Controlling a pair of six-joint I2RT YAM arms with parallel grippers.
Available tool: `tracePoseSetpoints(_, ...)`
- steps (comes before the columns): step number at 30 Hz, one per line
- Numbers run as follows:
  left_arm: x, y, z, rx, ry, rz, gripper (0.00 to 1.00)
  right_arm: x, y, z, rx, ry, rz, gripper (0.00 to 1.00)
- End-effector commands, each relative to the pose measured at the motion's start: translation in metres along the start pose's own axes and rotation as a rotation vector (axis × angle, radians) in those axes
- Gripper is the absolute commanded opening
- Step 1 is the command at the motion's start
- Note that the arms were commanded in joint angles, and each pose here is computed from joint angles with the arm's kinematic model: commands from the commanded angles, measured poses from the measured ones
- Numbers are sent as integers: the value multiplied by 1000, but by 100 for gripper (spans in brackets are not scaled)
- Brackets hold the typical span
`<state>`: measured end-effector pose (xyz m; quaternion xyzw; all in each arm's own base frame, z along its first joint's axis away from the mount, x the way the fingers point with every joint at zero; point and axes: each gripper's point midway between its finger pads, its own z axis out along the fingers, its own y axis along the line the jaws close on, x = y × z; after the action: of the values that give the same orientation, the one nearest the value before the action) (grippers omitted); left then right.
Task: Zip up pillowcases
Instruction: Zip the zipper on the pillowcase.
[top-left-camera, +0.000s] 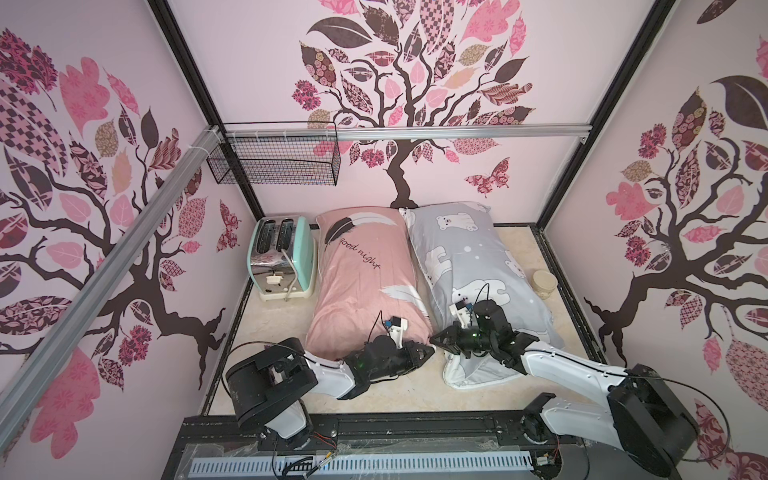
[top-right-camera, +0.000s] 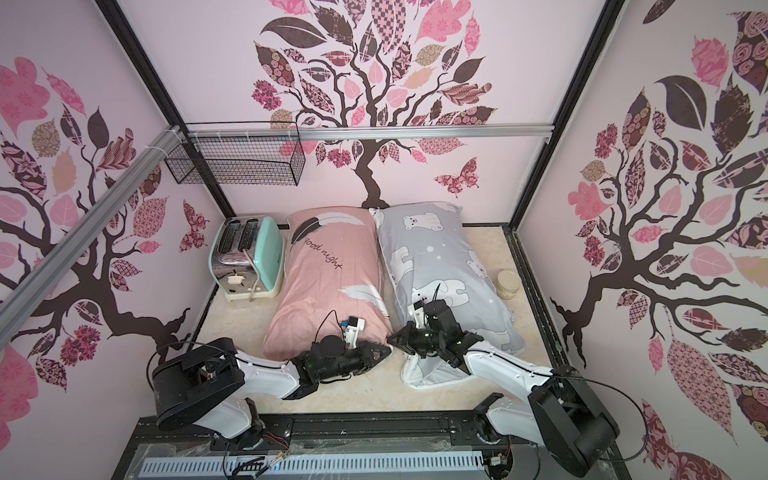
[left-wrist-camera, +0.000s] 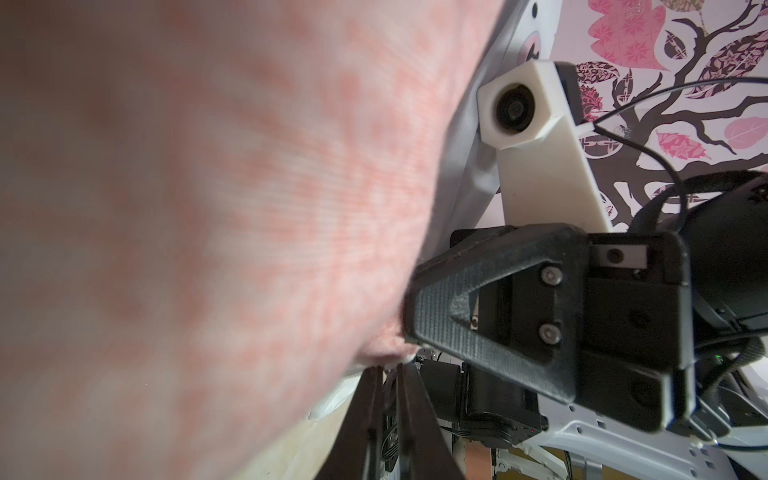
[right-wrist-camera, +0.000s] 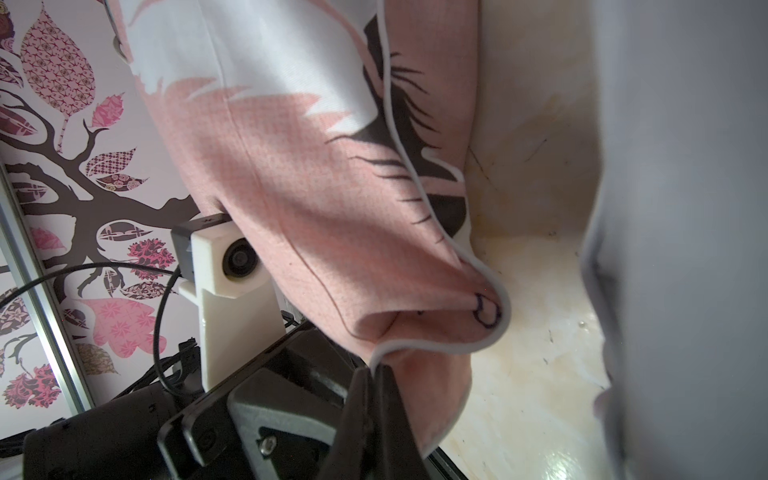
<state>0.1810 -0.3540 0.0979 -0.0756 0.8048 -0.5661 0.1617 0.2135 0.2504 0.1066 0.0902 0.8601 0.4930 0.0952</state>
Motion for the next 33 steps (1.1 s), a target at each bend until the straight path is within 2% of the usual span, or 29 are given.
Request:
tracePoseSetpoints(1,2,7,-3,-28,-2,2,11,-2,2,0,-13,1,-1,0)
tracePoseSetpoints(6,1,9,-4,-48,-3,8,6,-2,2,-1,-13,0,-6,0)
tracePoseSetpoints(9,2,13,-3,-64,1,10,0,-2,5,-2,-19,-1,-10,0)
tracePoseSetpoints(21,-5,35,-13,-187,-6,50,0,-12,11,-20,103,-42,-147,0)
tracePoseSetpoints(23,-7,32,-13,-177,-11,51,0,-11,13,-19,109,-21,-159,0)
tracePoseSetpoints(24,-8,26,-11,-166,-11,55,0,-10,14,-19,112,-8,-165,12)
tracePoseSetpoints(25,-9,21,-9,-159,-6,62,0,-10,12,-18,127,-1,-169,30)
tracePoseSetpoints(26,-10,15,-7,-151,-2,71,0,-10,10,-18,139,3,-171,43)
tracePoseSetpoints(27,-10,12,-5,-145,0,75,0,-9,9,-17,144,10,-172,47)
tracePoseSetpoints(29,-12,8,-3,-139,-3,79,0,-7,6,-17,147,21,-168,48)
tracePoseSetpoints(33,-13,10,-2,-141,-2,75,0,-3,4,-16,142,33,-166,39)
